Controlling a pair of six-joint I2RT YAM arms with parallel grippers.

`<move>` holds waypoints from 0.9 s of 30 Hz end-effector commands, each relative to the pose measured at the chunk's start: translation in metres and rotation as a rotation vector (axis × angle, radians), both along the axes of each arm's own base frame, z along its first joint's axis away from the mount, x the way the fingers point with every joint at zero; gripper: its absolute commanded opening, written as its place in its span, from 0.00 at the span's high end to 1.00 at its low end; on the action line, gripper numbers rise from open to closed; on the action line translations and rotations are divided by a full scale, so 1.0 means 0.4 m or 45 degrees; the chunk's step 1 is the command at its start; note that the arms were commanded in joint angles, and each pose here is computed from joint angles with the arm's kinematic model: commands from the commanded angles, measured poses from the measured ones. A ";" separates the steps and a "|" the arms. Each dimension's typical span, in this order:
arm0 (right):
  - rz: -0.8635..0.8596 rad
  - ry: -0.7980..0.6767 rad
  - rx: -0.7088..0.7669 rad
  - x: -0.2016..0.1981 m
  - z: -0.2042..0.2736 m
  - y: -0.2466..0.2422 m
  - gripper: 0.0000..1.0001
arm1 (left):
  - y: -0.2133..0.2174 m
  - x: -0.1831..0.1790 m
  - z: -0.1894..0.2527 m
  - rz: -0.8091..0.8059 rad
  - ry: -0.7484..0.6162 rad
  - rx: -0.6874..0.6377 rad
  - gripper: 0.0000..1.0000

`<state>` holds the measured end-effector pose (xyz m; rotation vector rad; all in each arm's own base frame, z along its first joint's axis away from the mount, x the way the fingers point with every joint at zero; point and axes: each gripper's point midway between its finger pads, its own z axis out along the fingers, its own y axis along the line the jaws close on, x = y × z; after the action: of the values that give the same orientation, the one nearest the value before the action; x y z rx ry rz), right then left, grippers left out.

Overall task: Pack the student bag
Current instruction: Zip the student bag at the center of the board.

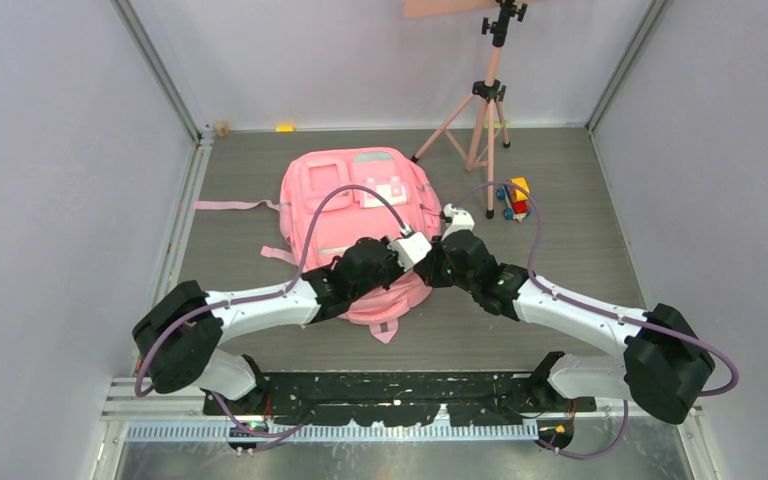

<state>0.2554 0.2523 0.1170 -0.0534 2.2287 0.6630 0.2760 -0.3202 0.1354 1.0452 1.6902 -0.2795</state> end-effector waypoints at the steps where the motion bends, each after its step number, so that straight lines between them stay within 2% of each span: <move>1: -0.115 -0.078 -0.092 0.037 0.033 -0.055 1.00 | 0.040 0.004 0.014 0.066 -0.037 -0.002 1.00; 8: -0.170 -0.097 -0.215 0.063 0.040 -0.099 1.00 | 0.112 -0.026 -0.007 0.157 0.011 0.010 1.00; 18: -0.138 -0.092 -0.238 0.133 0.054 -0.087 1.00 | 0.192 -0.067 -0.048 0.249 0.079 0.024 1.00; 27: -0.088 -0.090 -0.242 0.200 0.058 -0.065 1.00 | 0.222 -0.086 -0.056 0.279 0.088 -0.014 1.00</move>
<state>0.2786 0.2665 0.1252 -0.2244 2.3024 0.6353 0.2453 -0.2708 0.1427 0.8802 1.7105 -0.3265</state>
